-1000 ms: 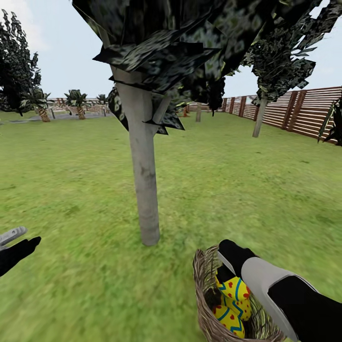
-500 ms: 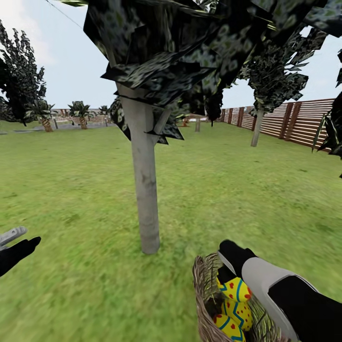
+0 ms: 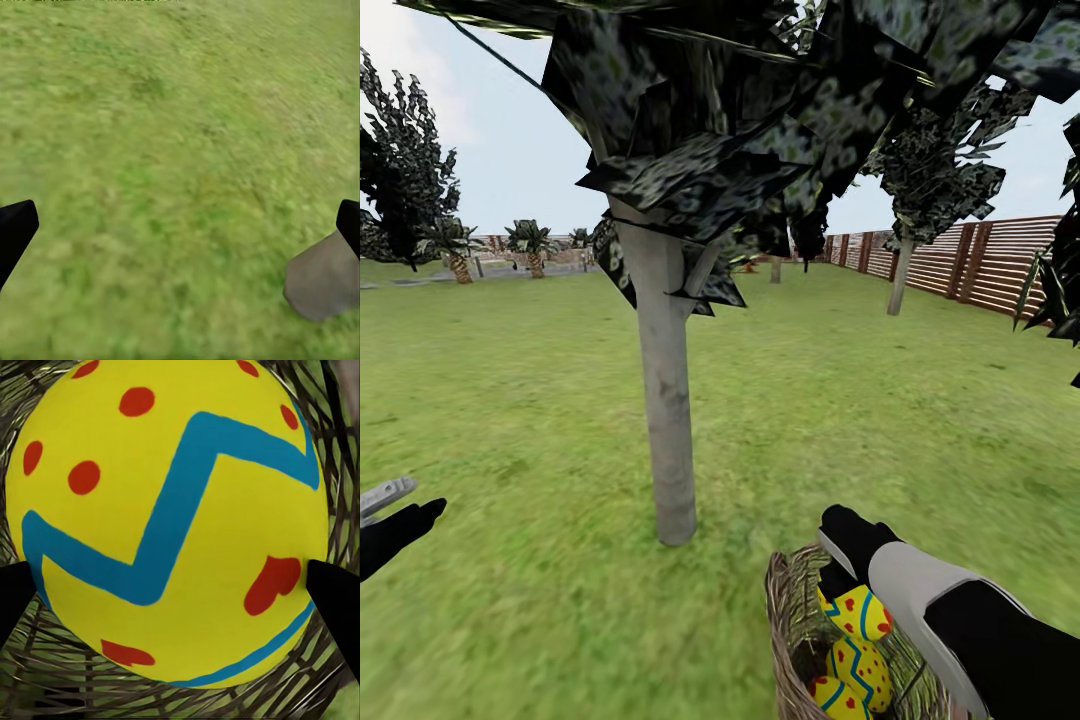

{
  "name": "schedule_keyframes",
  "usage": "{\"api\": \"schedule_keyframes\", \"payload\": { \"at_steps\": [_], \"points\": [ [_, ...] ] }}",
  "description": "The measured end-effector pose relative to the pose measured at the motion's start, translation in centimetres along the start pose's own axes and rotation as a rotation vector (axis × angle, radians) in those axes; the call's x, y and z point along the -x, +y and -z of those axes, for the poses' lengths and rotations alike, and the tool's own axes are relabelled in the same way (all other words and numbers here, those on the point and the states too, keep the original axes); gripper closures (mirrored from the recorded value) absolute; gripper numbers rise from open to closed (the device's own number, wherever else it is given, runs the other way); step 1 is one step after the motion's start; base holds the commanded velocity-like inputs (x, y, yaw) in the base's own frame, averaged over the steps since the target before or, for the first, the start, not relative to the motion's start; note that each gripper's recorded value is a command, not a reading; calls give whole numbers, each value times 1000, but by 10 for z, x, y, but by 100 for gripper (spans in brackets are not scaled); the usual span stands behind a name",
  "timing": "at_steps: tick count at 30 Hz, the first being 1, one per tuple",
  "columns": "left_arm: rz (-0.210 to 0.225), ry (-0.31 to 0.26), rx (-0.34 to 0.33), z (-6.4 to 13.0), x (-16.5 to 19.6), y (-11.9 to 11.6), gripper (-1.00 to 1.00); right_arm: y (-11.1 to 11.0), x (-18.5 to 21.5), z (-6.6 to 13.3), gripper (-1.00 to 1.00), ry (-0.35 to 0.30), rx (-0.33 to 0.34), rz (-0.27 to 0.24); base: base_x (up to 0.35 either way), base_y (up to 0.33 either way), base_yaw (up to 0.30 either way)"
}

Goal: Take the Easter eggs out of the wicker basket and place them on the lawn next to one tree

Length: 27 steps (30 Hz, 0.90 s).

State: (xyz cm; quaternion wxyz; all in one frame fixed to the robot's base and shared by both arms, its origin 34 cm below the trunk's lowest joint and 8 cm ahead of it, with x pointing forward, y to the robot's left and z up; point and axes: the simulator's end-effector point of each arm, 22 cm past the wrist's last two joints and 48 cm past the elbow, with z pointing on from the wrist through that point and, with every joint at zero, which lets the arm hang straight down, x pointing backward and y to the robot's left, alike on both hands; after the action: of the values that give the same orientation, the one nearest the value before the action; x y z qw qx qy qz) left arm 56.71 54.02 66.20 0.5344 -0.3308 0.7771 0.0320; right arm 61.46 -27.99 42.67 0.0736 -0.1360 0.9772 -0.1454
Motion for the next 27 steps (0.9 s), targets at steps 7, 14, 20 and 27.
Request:
{"api": "schedule_keyframes", "payload": {
  "at_steps": [7,14,20,27],
  "points": [
    [0,0,0,0,0,0,-100,0,-1,0,100,3,2,0,0,0,0],
    [1,0,-3,0,2,-1,-100,-1,0,2,100,3,1,0,0,0,0],
    [1,1,-4,3,14,-8,-100,-6,3,14,100,11,0,-1,0,0,0],
    [1,2,1,6,28,-14,-100,-14,-8,22,100,65,-3,-2,0,0,0]
  ]
}}
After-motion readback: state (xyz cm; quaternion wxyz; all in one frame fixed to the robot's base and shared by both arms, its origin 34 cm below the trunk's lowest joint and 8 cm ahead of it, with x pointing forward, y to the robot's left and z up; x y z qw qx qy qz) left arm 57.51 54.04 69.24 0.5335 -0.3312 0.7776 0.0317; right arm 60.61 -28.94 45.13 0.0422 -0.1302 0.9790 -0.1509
